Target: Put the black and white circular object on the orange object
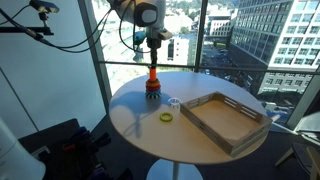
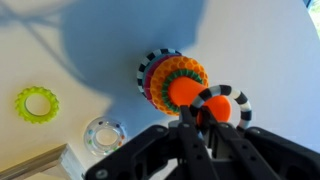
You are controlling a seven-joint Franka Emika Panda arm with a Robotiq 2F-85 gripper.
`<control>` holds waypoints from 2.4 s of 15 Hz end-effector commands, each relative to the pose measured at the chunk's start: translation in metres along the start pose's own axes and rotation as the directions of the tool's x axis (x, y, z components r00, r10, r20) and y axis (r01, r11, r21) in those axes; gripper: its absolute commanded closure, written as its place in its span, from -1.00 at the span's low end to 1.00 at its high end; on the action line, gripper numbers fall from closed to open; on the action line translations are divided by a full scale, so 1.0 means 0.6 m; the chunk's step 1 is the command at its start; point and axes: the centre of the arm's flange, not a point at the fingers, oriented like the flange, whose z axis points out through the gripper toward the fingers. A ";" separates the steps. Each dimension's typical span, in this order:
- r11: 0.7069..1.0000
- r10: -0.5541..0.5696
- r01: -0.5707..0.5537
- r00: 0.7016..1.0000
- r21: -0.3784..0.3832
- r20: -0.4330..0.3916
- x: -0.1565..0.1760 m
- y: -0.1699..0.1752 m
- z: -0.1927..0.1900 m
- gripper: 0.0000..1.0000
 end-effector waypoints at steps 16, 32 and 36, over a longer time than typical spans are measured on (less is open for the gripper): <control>0.993 0.030 -0.039 0.996 -0.111 -0.082 -0.003 0.019 -0.033 -0.99; 0.984 0.054 -0.060 0.998 -0.170 -0.035 -0.004 0.039 -0.003 -1.00; 0.981 0.059 -0.062 0.998 -0.182 -0.021 -0.005 0.043 0.002 -1.00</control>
